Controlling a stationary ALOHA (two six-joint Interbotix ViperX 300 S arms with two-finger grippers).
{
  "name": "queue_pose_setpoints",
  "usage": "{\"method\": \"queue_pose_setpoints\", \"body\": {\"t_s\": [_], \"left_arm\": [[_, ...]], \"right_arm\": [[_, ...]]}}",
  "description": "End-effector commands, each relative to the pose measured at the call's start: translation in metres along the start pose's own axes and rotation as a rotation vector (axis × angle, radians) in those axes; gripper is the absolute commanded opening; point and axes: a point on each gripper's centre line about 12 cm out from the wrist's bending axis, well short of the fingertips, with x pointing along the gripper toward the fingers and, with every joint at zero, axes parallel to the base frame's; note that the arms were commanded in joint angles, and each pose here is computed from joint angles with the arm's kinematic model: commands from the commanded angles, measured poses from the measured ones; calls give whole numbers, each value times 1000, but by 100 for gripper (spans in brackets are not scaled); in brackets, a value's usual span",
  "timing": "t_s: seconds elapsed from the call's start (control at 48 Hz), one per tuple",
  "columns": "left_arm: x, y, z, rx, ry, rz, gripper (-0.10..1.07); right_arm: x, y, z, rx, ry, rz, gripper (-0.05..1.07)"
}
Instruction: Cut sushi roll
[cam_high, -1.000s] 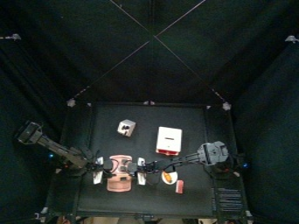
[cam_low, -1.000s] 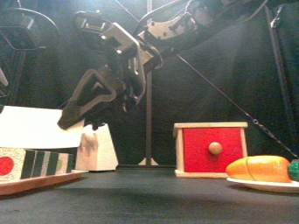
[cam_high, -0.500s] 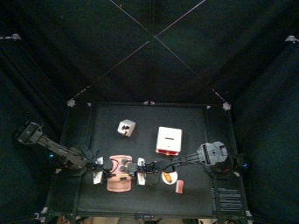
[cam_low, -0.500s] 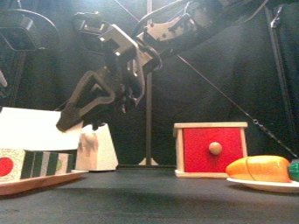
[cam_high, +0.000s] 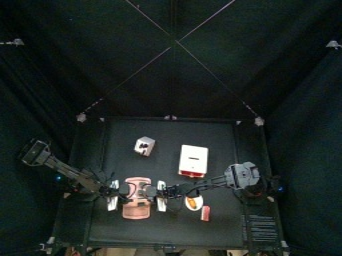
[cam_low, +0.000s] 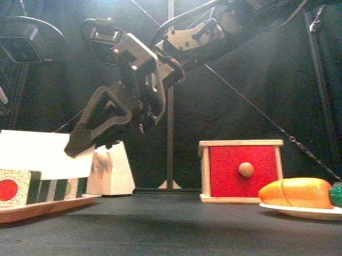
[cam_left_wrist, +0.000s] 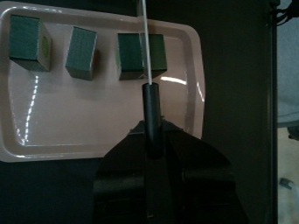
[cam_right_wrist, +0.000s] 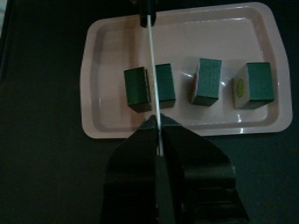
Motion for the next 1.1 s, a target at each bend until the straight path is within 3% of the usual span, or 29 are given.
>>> {"method": "queue_pose_setpoints", "body": {"t_s": [0.0, 0.812, 1.083], "left_arm": [[1, -3, -7, 11, 22, -7, 25], [17, -1, -14, -9, 39, -10, 25], [16, -6, -15, -15, 41, -30, 25]], "right_arm": [[-4, 2, 0, -2, 8, 2, 24], [5, 6, -14, 2, 69, 4, 24], [5, 18, -15, -18, 89, 20, 24]]}}
